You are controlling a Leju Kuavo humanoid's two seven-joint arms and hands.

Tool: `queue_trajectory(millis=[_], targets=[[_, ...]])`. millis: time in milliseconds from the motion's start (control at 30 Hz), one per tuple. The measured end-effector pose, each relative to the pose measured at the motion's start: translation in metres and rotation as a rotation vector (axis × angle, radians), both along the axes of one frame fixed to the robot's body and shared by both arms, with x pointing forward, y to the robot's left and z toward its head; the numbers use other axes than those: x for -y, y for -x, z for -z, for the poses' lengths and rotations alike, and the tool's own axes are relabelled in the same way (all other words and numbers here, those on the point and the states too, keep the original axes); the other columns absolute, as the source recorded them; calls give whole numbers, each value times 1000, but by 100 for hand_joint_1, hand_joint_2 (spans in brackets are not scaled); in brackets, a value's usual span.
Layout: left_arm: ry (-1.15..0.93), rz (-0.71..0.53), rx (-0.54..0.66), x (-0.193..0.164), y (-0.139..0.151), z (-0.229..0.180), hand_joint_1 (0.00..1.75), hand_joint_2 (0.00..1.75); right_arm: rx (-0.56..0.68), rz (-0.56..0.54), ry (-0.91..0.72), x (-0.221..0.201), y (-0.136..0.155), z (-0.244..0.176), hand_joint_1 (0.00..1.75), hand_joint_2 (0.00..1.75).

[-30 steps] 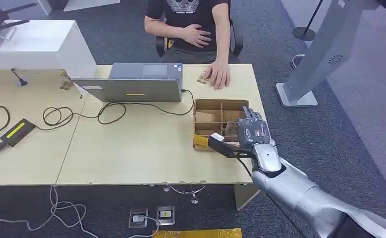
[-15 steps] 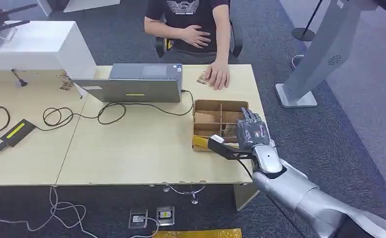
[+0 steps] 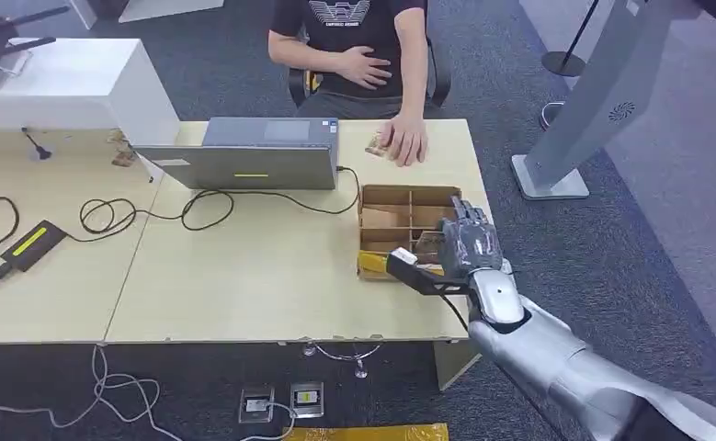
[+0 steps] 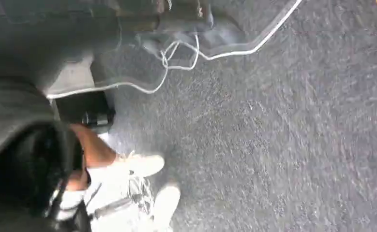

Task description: Pass the card to the sensor for recognition and then transmit it.

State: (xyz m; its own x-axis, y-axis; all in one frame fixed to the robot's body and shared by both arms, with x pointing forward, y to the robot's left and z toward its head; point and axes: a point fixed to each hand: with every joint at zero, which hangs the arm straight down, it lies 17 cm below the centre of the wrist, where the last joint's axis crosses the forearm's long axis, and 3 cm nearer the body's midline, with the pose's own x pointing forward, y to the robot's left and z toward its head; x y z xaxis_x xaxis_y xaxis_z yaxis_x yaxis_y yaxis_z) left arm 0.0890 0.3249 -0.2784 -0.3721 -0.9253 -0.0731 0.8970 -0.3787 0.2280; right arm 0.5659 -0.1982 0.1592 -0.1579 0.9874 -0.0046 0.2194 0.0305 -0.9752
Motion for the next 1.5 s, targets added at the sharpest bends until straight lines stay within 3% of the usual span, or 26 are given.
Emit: queue_trajectory(millis=[467, 667, 933, 1067, 1367, 1500], targets=[[-31, -296, 65, -14, -1, -1, 0, 0, 47, -16, 31, -3, -3, -15, 0, 175], [-73, -661, 163, -30, -10, -5, 0, 0, 41, -19, 46, -5, -5, -16, 0, 175], [-114, -971, 217, -43, -5, -8, 0, 0, 34, -21, 87, -10, -8, -22, 0, 175], [-118, -1057, 226, -44, -3, -8, 0, 0, 37, -24, 107, -12, -10, -29, 0, 175], [-148, -1308, 254, -51, 8, -10, 0, 0, 122, 22, 249, -9, -26, -101, 0, 175], [-173, -1520, 285, -54, 16, -12, 0, 0, 173, 40, 271, -5, -30, -139, 0, 175]])
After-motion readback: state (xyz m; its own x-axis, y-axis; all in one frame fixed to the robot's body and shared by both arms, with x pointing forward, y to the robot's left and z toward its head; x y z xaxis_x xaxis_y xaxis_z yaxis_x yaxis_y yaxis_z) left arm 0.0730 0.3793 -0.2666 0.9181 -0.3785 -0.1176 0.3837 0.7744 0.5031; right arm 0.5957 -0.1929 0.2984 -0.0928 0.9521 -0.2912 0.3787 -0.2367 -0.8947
